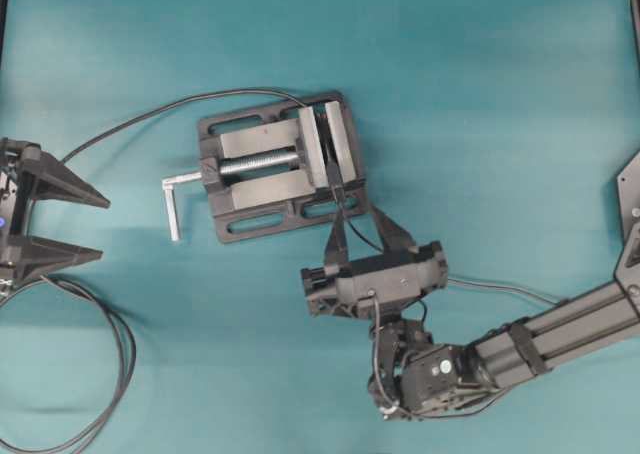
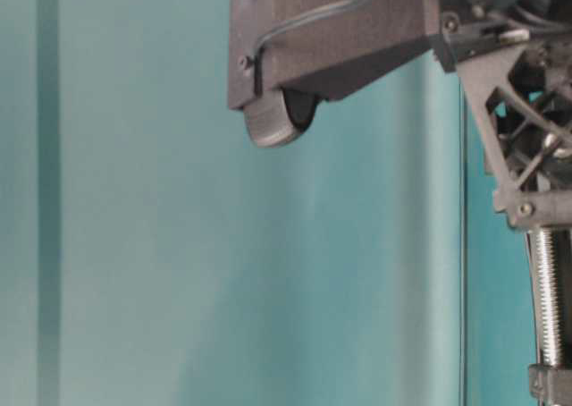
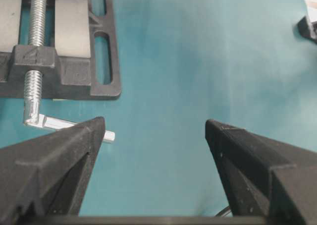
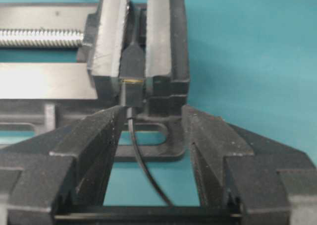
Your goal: Insert the USB cable into the fixed female connector.
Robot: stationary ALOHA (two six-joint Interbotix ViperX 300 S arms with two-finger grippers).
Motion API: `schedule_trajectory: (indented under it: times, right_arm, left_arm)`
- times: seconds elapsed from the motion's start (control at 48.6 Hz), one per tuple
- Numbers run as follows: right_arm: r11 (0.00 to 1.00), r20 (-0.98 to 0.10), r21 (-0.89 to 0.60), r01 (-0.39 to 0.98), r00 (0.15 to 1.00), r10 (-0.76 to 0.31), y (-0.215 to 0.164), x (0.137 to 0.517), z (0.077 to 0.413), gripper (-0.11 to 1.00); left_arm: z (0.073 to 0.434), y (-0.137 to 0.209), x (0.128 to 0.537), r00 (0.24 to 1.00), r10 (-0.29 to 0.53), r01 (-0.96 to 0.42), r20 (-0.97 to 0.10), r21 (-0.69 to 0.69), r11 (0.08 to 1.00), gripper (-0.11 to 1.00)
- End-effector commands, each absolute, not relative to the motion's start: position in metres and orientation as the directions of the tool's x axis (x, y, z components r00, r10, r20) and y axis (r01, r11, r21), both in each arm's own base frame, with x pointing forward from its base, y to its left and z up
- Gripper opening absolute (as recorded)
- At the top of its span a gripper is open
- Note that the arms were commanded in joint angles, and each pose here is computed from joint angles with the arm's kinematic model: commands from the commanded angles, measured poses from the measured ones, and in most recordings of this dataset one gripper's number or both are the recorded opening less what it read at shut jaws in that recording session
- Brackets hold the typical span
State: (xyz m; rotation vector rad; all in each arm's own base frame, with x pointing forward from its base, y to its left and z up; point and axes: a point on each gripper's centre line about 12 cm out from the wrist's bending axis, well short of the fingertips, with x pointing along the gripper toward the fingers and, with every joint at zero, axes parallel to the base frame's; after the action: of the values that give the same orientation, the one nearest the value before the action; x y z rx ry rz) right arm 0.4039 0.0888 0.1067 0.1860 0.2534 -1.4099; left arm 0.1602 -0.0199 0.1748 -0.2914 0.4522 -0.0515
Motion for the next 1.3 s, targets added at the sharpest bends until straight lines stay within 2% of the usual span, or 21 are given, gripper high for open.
schedule_trajectory:
  times: [0.0, 0.185, 0.35, 0.494, 0.72, 0.905, 1.275]
  right_arm:
    - [0.188, -0.285, 0.021, 0.982, 0.186, -0.94, 0.091, 0.402, 0.128, 0.57]
    - [0.261, -0.272, 0.009, 0.965, 0.254, -0.928, 0.085, 0.392, 0.13, 0.57]
    - [0.348, -0.254, 0.027, 0.937, 0.343, -0.904, 0.077, 0.383, 0.146, 0.57]
    - [0.395, -0.27, 0.032, 0.918, 0.388, -0.881, 0.07, 0.37, 0.156, 0.57]
    - [0.449, -0.32, 0.004, 0.893, 0.427, -0.846, 0.058, 0.343, 0.151, 0.57]
    - [0.526, -0.332, -0.005, 0.85, 0.495, -0.803, 0.05, 0.327, 0.149, 0.57]
    - [0.639, -0.336, 0.114, 0.761, 0.635, -0.696, 0.02, 0.269, 0.149, 0.56]
  left_arm:
    - [0.18, -0.02, 0.163, 0.905, -0.11, -0.01, -0.411, -0.28, 0.96, 1.0]
    - [0.179, -0.02, 0.163, 0.905, -0.11, -0.01, -0.411, -0.28, 0.96, 1.0]
    - [0.179, -0.02, 0.163, 0.904, -0.11, -0.011, -0.412, -0.281, 0.96, 1.0]
    - [0.179, -0.02, 0.163, 0.905, -0.11, -0.011, -0.411, -0.281, 0.96, 1.0]
    - [0.179, -0.02, 0.163, 0.903, -0.11, -0.012, -0.416, -0.28, 0.96, 1.0]
    - [0.18, -0.02, 0.163, 0.907, -0.11, -0.009, -0.407, -0.28, 0.96, 1.0]
    - [0.185, -0.019, 0.165, 0.925, -0.109, -0.001, -0.364, -0.288, 0.958, 1.0]
